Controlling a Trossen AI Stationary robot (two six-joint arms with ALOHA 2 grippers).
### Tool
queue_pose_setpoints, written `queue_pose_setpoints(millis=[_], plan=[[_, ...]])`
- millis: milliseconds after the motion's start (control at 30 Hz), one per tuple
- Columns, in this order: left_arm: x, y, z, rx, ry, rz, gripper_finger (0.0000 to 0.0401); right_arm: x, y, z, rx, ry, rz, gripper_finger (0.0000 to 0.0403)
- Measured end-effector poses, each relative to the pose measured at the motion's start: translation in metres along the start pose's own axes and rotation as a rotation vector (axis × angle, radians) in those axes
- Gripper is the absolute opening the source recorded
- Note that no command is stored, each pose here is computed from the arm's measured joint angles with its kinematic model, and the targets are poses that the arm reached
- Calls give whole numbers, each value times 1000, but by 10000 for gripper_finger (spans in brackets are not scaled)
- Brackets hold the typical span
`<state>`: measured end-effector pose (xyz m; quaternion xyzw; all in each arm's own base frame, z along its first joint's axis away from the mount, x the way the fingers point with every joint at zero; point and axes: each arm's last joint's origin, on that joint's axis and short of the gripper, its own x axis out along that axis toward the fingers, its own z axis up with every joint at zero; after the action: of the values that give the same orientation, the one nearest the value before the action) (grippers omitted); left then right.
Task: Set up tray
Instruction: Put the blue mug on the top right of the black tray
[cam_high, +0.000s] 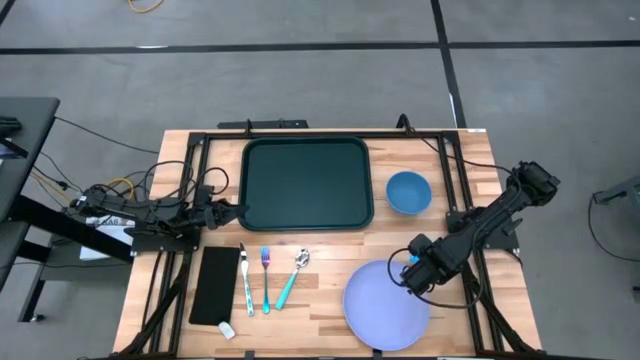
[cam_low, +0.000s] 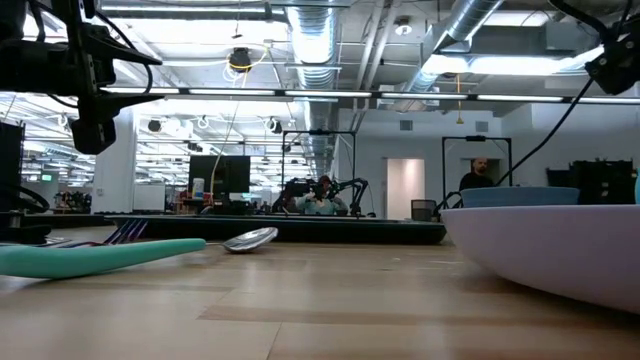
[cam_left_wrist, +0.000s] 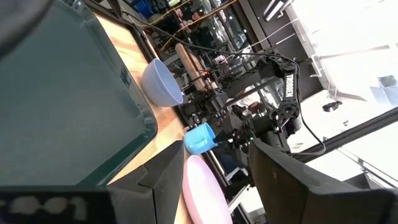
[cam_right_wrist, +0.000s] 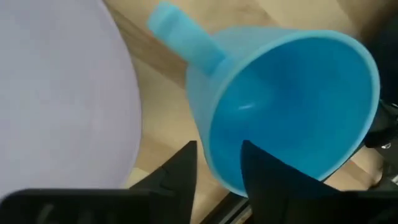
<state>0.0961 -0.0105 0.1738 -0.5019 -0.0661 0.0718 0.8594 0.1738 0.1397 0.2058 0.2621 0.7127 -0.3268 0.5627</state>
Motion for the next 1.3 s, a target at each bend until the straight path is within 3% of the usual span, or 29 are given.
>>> queue_pose_setpoints(millis=[200,367,567,700,867,1033,1300], plan=[[0,0,0,0,0,0,171,-1,4,3,-13,23,43,11],[0,0,0,0,-1,0,171,-8,5,18,-9,36,80,6],[0,0,0,-1,-1,0,171,-46,4,60,-68,-44,178,3],[0,0,0,-1,-1,0,171,-82,-8,98,-125,-156,229,3],[0,0,0,6,-9,5,171,-112,-20,166,-239,-254,244,1],[0,1,1,20,-37,20,171,-117,-30,247,-348,-309,142,1],[0,1,1,24,-48,27,171,-106,-52,344,-370,-328,93,1]])
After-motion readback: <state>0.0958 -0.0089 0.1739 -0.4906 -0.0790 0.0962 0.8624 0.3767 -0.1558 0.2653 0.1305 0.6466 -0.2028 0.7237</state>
